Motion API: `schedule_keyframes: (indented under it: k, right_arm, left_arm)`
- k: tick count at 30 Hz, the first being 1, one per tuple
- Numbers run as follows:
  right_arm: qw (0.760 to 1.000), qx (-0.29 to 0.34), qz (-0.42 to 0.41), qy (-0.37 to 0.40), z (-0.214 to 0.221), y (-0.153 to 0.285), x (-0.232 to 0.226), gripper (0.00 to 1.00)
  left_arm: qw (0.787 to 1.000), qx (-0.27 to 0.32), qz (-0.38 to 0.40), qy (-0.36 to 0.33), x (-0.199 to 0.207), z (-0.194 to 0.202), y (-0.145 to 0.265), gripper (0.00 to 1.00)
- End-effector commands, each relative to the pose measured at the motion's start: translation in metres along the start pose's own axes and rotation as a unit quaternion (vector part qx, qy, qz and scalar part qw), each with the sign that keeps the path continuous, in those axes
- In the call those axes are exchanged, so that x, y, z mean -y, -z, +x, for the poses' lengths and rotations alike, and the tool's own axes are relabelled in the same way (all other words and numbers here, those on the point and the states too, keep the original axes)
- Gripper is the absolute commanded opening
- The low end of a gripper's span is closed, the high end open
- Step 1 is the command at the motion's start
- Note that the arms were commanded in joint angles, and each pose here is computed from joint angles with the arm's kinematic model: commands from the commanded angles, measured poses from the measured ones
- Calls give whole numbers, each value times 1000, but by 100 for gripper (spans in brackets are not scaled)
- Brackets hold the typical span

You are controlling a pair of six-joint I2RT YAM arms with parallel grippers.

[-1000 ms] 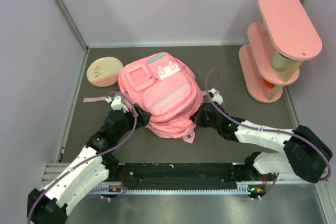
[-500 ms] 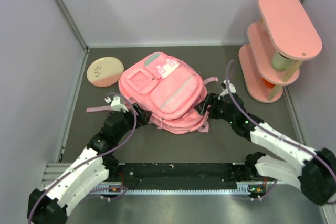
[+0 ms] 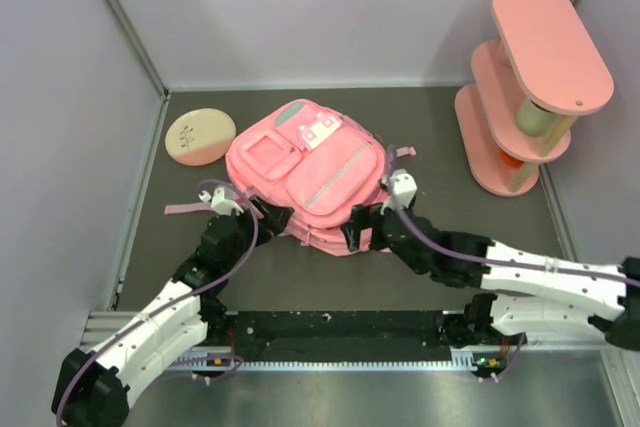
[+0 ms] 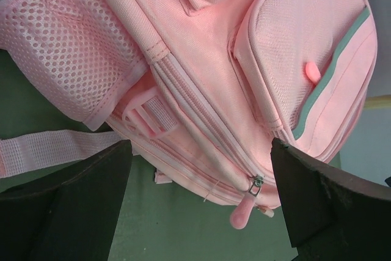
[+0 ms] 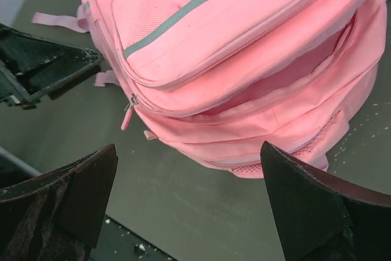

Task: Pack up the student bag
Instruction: Adjust the student bag at the center of the board, then zip the student bag at the center of the board.

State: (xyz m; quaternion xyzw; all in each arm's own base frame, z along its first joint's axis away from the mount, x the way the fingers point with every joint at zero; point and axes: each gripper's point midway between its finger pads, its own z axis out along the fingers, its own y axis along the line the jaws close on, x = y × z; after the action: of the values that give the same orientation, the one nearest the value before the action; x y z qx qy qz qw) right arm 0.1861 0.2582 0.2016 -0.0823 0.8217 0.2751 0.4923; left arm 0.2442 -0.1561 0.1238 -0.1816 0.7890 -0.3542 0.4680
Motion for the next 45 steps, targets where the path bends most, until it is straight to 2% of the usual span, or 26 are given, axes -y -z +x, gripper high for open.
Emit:
schedule_keyframes:
  k: [1, 4, 8, 9, 11, 12, 13, 15, 18, 21, 22, 23, 25, 27, 28, 30, 31, 32, 35, 38, 42, 43, 45]
  right_arm:
    - [979, 74, 185, 53, -31, 1, 33, 99]
    - [977, 66, 198, 40, -22, -9, 32, 99]
    - [984, 92, 150, 7, -49, -15, 2, 99]
    - [985, 106, 136, -3, -60, -17, -7, 99]
    - [989, 102, 111, -2, -77, -19, -23, 99]
    - [990, 92, 107, -20, -85, -24, -20, 99]
    - [996, 41, 66, -44, -70, -31, -34, 99]
    - [996, 19, 40, -77, -66, -35, -44, 99]
    - [995, -21, 30, -97, -39, -40, -47, 98]
    - [991, -61, 23, -118, -12, -40, -46, 95]
    - [989, -70, 20, -131, -5, -40, -48, 94]
    - [988, -79, 19, -132, 3, -40, -48, 93]
    - [987, -86, 12, -132, 12, -38, -55, 91]
    - [987, -91, 15, -130, 19, -43, -58, 91]
    - [987, -91, 12, -133, 18, -44, -63, 89]
    - [986, -103, 18, -130, 29, -50, -68, 87]
    - [985, -103, 18, -140, 29, -51, -72, 81]
    - [984, -107, 17, -140, 35, -50, -77, 80]
    - [982, -101, 33, -157, 42, -53, -80, 77]
    - [976, -97, 46, -188, 46, -54, -81, 75]
    - [969, -90, 61, -221, 52, -57, -80, 67]
    - [969, -90, 63, -223, 54, -59, -81, 60]
    - [967, -92, 63, -229, 55, -59, -84, 59]
  left_arm:
    - [998, 47, 22, 24, 19, -27, 4, 99]
    - [996, 78, 19, 37, 24, -44, 12, 99]
    - [983, 148, -6, 105, 25, -77, 22, 99]
    - [979, 162, -34, 122, 15, -82, 25, 99]
    - [973, 182, -30, 138, 28, -99, 32, 99]
    - [971, 193, -53, 132, 23, -105, 36, 99]
    - [971, 195, -68, 123, 20, -108, 38, 99]
    - [971, 205, -74, 100, 26, -118, 43, 99]
    - [982, 164, -90, 40, 12, -97, 38, 99]
    - [992, 108, -59, -1, 4, -64, 27, 99]
    - [995, 100, -19, -7, 17, -60, 25, 98]
    - [995, 95, -15, -10, 16, -56, 24, 98]
    - [997, 75, -11, -8, 11, -43, 16, 90]
    - [997, 75, 25, 2, 26, -45, 10, 87]
    - [998, 51, 20, 3, 22, -33, 3, 84]
    - [998, 30, 52, 16, 35, -26, -2, 82]
    - [998, 17, 49, 19, 31, -19, -8, 82]
    - [998, 8, 56, 21, 29, -12, -10, 83]
    - [996, 23, 76, 34, 31, -13, -14, 85]
    - [996, 12, 84, 25, 37, -11, -15, 85]
    - [998, 20, 57, 16, 26, -13, -19, 79]
    - [998, 23, 58, 15, 26, -14, -20, 77]
    - [998, 20, 53, 16, 23, -13, -22, 74]
